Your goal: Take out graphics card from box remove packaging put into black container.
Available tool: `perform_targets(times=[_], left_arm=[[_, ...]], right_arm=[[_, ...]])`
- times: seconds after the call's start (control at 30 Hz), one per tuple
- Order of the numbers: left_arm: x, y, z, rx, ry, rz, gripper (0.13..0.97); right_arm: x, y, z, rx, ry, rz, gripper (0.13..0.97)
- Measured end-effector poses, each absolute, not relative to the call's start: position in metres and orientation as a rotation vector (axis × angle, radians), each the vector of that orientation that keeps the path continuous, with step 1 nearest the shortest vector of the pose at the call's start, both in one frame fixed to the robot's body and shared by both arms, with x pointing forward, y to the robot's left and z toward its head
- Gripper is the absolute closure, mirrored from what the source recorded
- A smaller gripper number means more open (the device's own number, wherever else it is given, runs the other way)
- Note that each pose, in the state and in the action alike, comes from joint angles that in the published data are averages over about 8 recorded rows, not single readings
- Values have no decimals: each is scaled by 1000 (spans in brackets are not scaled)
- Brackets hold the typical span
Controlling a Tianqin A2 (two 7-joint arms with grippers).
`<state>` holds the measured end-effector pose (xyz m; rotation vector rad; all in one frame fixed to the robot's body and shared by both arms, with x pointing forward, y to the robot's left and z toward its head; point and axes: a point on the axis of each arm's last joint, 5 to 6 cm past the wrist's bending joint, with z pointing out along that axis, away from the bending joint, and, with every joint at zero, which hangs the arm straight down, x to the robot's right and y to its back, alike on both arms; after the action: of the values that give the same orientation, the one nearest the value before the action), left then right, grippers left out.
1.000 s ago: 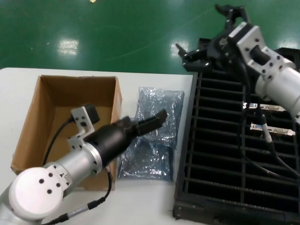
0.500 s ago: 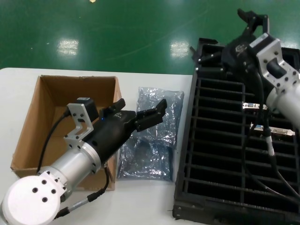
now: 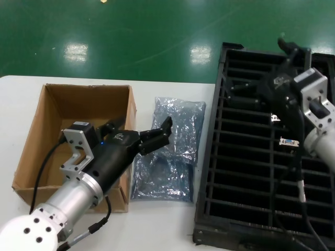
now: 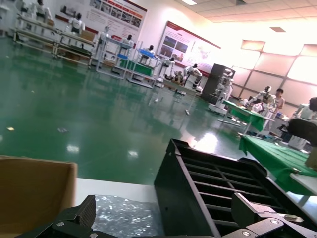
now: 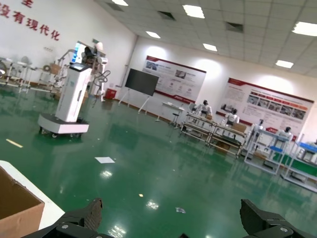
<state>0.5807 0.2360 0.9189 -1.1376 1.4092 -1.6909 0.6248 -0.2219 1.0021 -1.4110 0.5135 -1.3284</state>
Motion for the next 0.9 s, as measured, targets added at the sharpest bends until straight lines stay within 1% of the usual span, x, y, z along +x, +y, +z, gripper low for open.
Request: perform_targets(times=[0.9], left_arm=[[545,257,886,-1106,1302,-1492,132]], right_arm=[[576,-249,924,-1319,790,-1273,130]])
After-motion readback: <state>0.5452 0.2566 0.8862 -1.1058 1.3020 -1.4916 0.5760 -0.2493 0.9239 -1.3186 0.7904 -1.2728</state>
